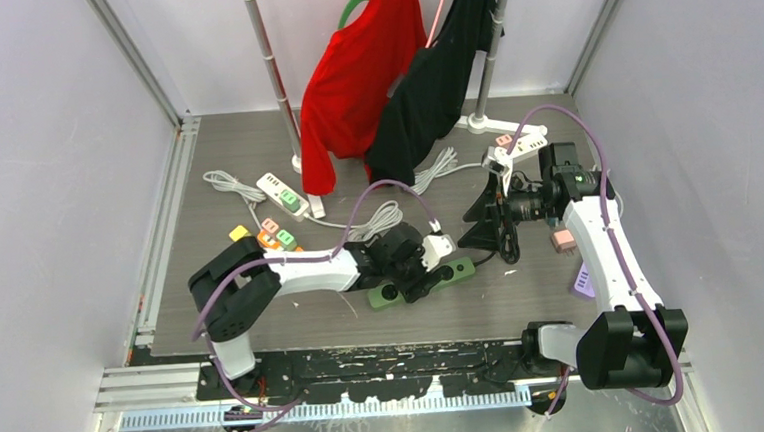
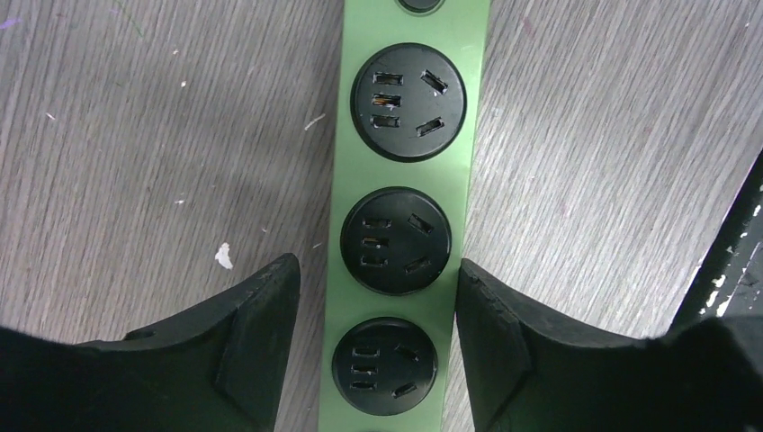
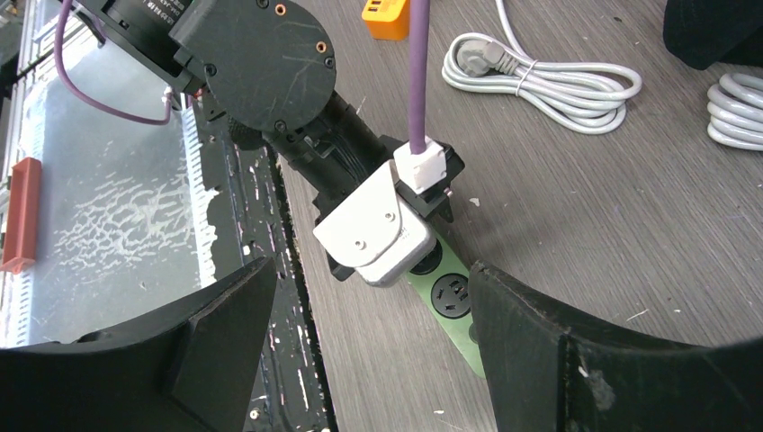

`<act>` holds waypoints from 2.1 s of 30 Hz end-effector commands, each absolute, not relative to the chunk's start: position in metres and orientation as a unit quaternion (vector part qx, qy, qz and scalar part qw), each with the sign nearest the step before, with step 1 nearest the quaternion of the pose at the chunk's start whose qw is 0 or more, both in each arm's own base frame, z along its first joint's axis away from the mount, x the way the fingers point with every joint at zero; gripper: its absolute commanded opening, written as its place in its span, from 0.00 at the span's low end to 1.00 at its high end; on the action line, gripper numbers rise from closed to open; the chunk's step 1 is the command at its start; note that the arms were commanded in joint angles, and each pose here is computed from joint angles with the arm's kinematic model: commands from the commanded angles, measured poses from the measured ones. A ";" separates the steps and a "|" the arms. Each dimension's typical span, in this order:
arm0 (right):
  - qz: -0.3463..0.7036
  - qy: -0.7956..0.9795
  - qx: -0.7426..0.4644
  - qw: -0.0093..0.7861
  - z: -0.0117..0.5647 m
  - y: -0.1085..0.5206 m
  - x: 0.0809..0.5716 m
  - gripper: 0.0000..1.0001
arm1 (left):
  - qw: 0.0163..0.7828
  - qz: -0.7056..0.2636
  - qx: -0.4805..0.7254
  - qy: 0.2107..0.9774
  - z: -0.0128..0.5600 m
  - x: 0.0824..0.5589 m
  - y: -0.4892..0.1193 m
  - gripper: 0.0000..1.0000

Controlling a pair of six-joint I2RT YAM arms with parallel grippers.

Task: Pull the plug off the socket
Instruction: Pick up the socket from the center of the board.

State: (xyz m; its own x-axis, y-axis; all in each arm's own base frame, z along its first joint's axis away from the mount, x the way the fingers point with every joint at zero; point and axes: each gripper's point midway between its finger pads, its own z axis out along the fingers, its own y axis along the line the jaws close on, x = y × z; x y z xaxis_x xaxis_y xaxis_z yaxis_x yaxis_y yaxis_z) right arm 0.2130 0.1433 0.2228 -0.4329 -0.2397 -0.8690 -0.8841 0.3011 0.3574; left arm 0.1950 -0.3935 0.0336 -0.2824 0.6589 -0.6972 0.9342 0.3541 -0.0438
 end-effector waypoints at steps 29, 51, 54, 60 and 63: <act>0.433 0.708 -0.402 0.387 0.236 0.143 0.215 0.83 | 0.394 -0.206 0.483 0.754 0.090 0.202 -0.371 0.00; 0.436 0.704 -0.402 0.390 0.240 0.144 0.214 0.83 | 0.514 -0.212 0.314 0.769 0.238 0.175 -0.238 0.00; 0.437 0.705 -0.401 0.389 0.239 0.144 0.215 0.83 | 0.524 -0.202 0.304 0.769 0.260 0.175 -0.226 0.00; 0.438 0.705 -0.400 0.388 0.239 0.144 0.215 0.83 | 0.563 -0.171 0.286 0.757 0.310 0.183 -0.204 0.00; 0.438 0.706 -0.400 0.388 0.239 0.144 0.215 0.83 | 0.584 -0.161 0.274 0.747 0.330 0.188 -0.196 0.00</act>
State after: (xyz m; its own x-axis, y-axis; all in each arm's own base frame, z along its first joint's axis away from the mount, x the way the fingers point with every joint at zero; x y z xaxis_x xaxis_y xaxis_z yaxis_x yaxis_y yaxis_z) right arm 0.2123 0.1431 0.2232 -0.4360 -0.2398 -0.8674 -0.8821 0.3047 0.3592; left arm 0.1726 -0.2114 0.2679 -0.2772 0.3399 -0.8987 0.6737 0.7357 0.0705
